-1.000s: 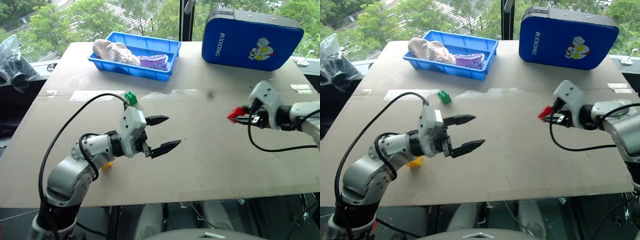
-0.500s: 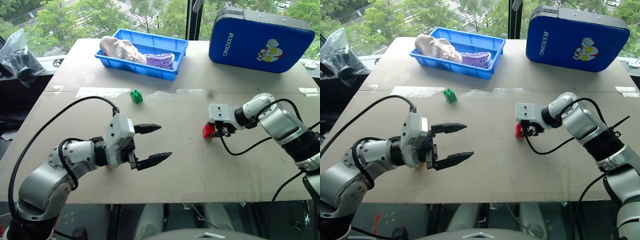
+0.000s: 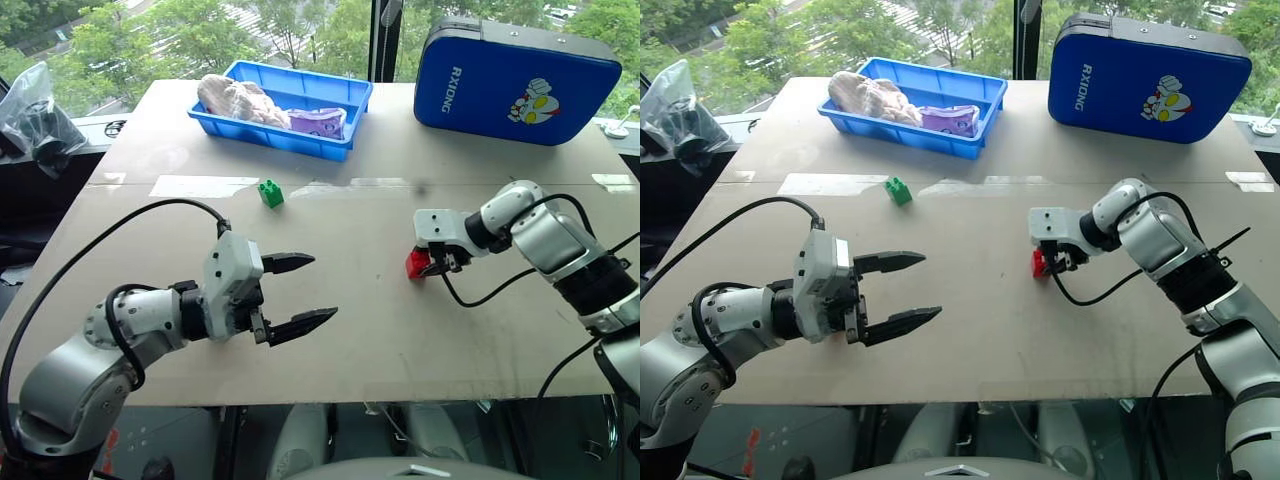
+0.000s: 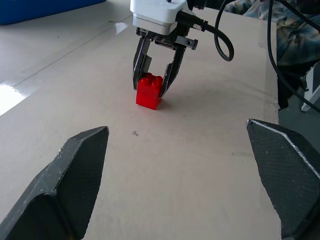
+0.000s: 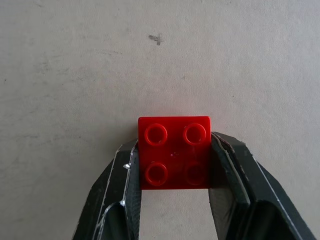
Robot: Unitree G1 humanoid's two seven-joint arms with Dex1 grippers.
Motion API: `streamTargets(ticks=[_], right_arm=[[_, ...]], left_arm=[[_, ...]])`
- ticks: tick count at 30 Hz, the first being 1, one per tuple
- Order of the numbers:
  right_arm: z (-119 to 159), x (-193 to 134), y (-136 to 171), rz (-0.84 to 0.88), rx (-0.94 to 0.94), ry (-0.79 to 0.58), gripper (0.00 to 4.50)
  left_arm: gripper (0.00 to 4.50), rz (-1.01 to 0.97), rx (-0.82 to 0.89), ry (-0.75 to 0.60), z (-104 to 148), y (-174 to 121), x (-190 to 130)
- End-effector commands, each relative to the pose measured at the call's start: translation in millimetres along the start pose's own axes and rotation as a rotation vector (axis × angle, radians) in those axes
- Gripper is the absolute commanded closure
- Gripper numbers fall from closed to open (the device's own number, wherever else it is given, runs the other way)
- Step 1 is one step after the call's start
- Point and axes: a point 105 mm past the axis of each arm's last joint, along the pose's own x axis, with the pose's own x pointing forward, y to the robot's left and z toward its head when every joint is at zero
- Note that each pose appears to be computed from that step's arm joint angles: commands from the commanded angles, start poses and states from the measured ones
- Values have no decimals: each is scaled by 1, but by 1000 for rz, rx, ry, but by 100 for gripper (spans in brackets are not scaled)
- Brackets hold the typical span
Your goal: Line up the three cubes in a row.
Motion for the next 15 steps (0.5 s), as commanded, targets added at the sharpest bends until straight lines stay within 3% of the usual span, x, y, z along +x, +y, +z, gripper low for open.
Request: streamTargets(ticks=[1, 3, 9, 10, 15], right_arm=[[6, -10, -8, -34, -19, -15, 322], [5, -9, -7, -29, -16, -13, 322], [10, -11, -14, -55, -36, -72, 41], [15, -16, -14, -66, -52, -112, 16], [34, -51, -7, -138, -13, -354, 16]], left_arm=[[0, -11, 35, -12, 8, -4, -2], [0, -11, 34, -13, 8, -5, -2], [0, -5, 29, -9, 6, -2, -3], [0, 10, 18, -16, 6, 1, -3], [0, 234, -54, -57, 1, 38, -9]])
